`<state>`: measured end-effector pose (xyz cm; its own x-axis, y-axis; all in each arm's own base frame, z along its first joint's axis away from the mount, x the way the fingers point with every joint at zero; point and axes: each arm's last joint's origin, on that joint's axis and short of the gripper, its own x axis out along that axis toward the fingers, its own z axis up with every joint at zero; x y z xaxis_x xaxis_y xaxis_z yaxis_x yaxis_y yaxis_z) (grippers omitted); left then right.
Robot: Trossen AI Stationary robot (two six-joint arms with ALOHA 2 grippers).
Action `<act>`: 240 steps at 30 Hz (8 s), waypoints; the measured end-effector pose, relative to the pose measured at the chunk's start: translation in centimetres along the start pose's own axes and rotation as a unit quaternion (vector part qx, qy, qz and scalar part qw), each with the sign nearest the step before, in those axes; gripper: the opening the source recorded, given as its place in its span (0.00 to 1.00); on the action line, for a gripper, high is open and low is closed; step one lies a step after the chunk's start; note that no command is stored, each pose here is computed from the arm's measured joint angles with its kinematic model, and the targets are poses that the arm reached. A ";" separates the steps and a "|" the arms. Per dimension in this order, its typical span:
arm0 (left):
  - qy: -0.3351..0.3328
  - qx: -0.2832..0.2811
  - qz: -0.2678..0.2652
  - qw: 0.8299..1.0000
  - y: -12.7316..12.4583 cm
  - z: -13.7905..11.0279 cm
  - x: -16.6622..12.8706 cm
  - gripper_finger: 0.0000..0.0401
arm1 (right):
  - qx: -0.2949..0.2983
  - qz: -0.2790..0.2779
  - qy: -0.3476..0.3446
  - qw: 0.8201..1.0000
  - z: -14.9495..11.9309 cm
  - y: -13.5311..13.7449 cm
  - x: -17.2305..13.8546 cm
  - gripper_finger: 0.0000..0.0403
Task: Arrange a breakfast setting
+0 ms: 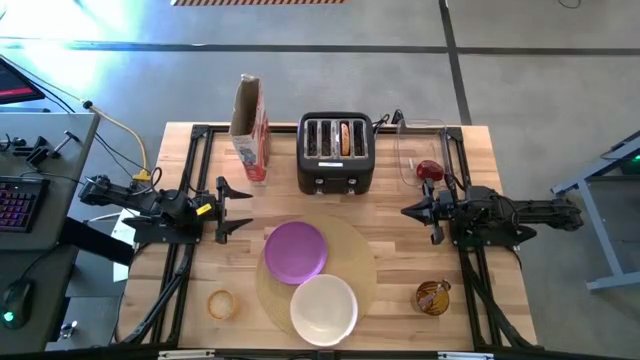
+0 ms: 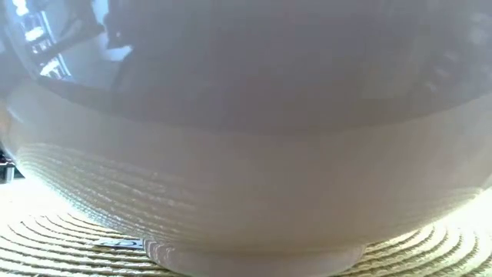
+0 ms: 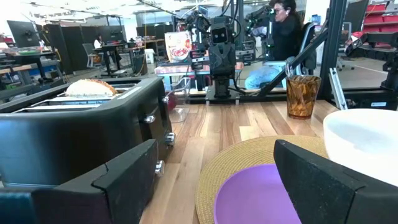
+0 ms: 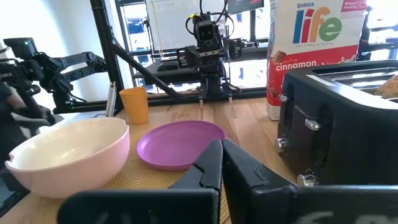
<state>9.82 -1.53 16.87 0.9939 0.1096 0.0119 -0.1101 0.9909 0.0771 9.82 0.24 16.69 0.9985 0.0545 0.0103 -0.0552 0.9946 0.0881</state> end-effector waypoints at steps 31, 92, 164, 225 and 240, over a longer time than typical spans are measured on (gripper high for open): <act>-0.001 -0.001 0.003 1.000 0.0 0.0 0.0 0.78 | 0.000 -0.001 0.000 1.000 0.0 0.0 0.0 0.00; 0.038 -0.315 0.156 0.935 -0.4 0.1 2.8 0.78 | 0.000 -0.001 0.000 1.000 0.0 0.0 0.0 0.00; 0.137 -0.183 0.552 0.802 -0.8 -2.6 10.5 1.00 | 0.000 -0.003 0.000 1.000 0.0 0.0 0.0 0.00; -0.027 -0.084 0.689 0.720 3.6 -10.2 13.4 0.83 | 0.000 -0.001 0.001 1.000 0.0 0.0 0.0 0.00; -0.022 -0.080 0.689 0.720 3.5 -10.1 13.9 0.52 | 0.000 -0.003 0.000 1.000 0.0 0.0 0.0 0.00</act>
<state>23.31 4.29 7.27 -0.0598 0.9982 0.0003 -0.9863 -0.0590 -0.1539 9.83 0.22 16.68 0.9988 0.0492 0.0090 -0.0498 0.9949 0.0879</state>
